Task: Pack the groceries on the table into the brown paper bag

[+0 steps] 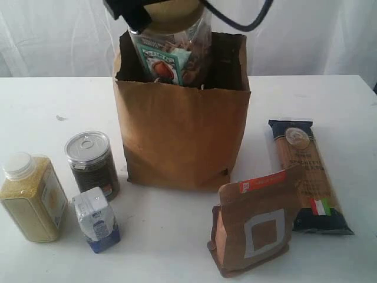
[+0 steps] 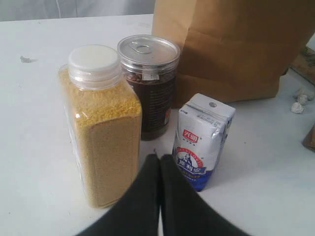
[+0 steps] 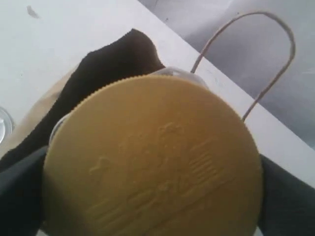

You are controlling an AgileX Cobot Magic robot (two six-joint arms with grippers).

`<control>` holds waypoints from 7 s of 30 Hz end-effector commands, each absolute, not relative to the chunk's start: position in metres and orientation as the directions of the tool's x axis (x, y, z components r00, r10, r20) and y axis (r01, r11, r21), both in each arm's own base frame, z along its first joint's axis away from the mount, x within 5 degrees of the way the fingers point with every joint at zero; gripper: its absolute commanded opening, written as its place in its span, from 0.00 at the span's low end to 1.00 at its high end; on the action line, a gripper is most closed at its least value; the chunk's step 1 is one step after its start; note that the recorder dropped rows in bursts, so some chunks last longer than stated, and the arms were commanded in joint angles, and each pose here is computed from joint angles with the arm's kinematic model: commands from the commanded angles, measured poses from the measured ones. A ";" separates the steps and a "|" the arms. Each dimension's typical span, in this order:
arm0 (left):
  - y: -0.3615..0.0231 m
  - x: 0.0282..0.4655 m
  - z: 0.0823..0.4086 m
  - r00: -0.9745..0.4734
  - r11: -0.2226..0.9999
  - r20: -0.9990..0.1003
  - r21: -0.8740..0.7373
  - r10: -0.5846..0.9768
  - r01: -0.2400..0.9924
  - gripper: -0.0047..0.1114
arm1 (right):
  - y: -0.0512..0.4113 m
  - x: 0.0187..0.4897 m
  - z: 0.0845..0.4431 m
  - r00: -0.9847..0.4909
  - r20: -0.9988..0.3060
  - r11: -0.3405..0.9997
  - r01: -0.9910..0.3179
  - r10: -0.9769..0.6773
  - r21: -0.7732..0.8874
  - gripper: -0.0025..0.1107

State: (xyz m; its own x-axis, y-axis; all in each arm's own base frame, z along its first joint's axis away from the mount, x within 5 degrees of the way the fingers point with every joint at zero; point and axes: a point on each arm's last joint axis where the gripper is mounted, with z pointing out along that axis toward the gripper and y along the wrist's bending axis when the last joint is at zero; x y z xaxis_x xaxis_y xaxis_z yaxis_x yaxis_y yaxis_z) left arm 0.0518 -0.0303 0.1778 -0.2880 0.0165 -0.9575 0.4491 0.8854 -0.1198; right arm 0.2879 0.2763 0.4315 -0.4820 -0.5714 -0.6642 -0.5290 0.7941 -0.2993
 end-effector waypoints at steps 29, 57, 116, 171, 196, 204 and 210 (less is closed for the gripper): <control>-0.030 0.051 0.177 -0.292 0.886 -0.956 -0.123 0.014 0.447 0.04 | 0.269 0.360 0.353 -0.760 -0.541 0.913 -0.407 -0.360 -0.036 0.02; -0.030 0.051 0.177 -0.292 0.886 -0.956 -0.123 0.014 0.447 0.04 | 0.269 0.370 0.334 -0.813 -0.475 0.896 -0.432 -0.336 0.106 0.89; -0.030 0.051 0.177 -0.292 0.886 -0.956 -0.123 0.014 0.447 0.04 | 0.226 0.287 0.413 -0.743 -0.569 0.848 -0.510 -0.351 0.142 0.86; -0.030 0.051 0.177 -0.292 0.886 -0.956 -0.123 0.014 0.447 0.04 | 0.106 0.123 0.382 -0.784 -0.521 0.846 -0.496 -0.338 0.198 0.23; -0.030 0.051 0.177 -0.292 0.886 -0.956 -0.123 0.014 0.447 0.04 | 0.095 0.108 0.312 -0.595 -0.803 0.791 -0.495 -0.007 0.360 0.02; -0.030 0.051 0.177 -0.292 0.886 -0.956 -0.123 0.014 0.447 0.04 | 0.084 0.096 0.276 -0.605 -0.796 0.801 -0.481 -0.010 0.356 0.02; -0.030 0.051 0.177 -0.292 0.886 -0.956 -0.123 0.014 0.447 0.04 | 0.070 0.090 0.258 -0.602 -0.798 0.832 -0.425 0.035 0.358 0.02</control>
State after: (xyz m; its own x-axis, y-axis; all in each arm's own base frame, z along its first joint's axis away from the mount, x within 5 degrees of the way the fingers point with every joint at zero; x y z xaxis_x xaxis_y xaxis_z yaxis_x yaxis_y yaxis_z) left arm 0.0518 -0.0303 0.1778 -0.2871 0.0183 -0.9577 0.4496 0.8854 -0.1179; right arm 0.0913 0.0754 0.2629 -0.6200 0.0079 -0.7845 -0.4444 0.8205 0.3595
